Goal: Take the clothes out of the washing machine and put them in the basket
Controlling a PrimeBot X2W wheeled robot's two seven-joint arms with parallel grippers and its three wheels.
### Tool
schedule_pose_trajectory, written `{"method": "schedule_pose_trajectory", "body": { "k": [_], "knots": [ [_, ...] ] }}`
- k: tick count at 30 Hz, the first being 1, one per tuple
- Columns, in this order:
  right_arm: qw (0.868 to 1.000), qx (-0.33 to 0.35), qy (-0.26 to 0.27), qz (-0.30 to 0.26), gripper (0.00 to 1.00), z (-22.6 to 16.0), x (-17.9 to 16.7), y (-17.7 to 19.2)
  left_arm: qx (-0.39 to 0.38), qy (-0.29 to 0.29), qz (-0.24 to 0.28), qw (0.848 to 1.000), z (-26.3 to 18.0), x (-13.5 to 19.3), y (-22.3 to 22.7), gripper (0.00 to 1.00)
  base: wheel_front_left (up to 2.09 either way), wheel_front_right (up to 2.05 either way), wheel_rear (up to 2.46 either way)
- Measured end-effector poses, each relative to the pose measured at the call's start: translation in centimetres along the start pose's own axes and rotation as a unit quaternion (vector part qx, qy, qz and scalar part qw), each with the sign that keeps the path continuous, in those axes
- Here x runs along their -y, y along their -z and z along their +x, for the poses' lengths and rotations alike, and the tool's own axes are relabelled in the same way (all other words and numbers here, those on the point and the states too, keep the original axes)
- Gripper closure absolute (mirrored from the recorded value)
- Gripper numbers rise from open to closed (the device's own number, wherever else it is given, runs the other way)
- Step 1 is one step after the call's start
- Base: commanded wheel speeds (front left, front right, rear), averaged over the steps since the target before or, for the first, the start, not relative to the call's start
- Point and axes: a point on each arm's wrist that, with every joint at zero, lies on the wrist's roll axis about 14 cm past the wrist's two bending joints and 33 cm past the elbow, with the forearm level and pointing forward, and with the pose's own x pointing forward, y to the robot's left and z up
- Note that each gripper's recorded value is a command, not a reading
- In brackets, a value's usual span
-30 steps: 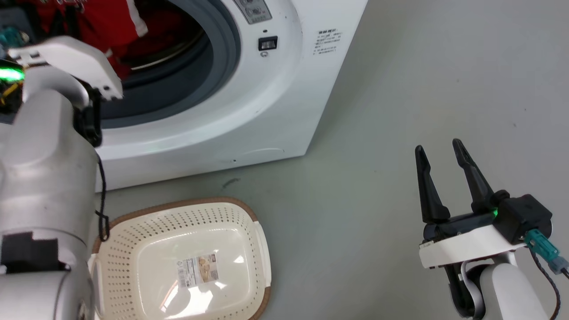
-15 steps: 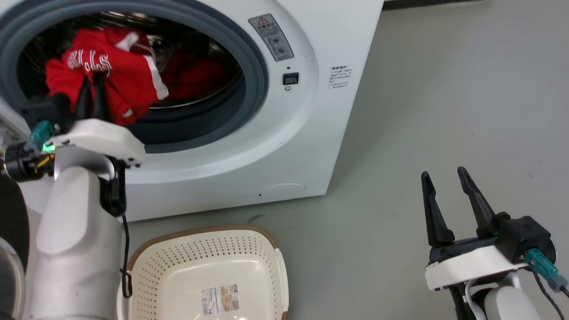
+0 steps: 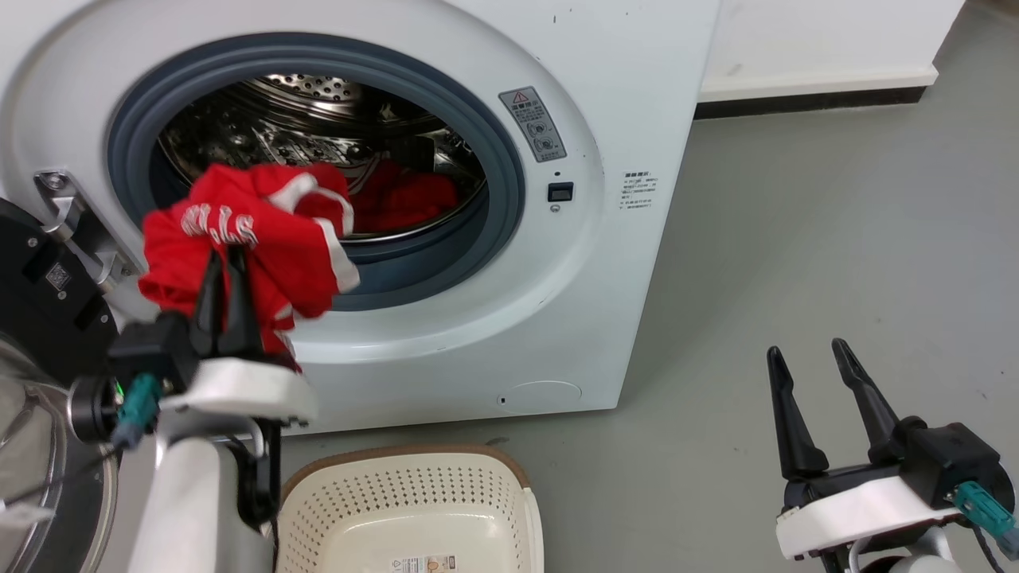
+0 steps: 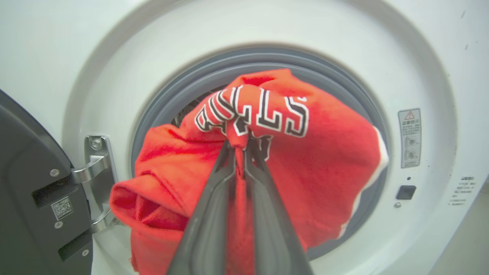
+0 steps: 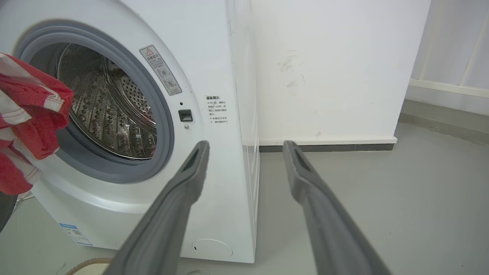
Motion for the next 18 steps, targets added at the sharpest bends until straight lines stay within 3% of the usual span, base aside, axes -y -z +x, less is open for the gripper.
{"method": "schedule_pose_trajectory", "body": {
  "k": [11,18],
  "knots": [
    [1.000,-0.014,-0.015,-0.004,0.00,-0.1,-0.9,0.2,-0.114,-0.015,-0.024,0.993,-10.5,1.1,6.2,1.00,0.00,0.00,0.00],
    [0.999,-0.028,-0.025,-0.003,0.00,1.3,-1.5,1.4,-0.238,-0.047,-0.059,0.968,-15.4,0.9,13.0,1.00,0.00,0.00,0.00]
  ]
}}
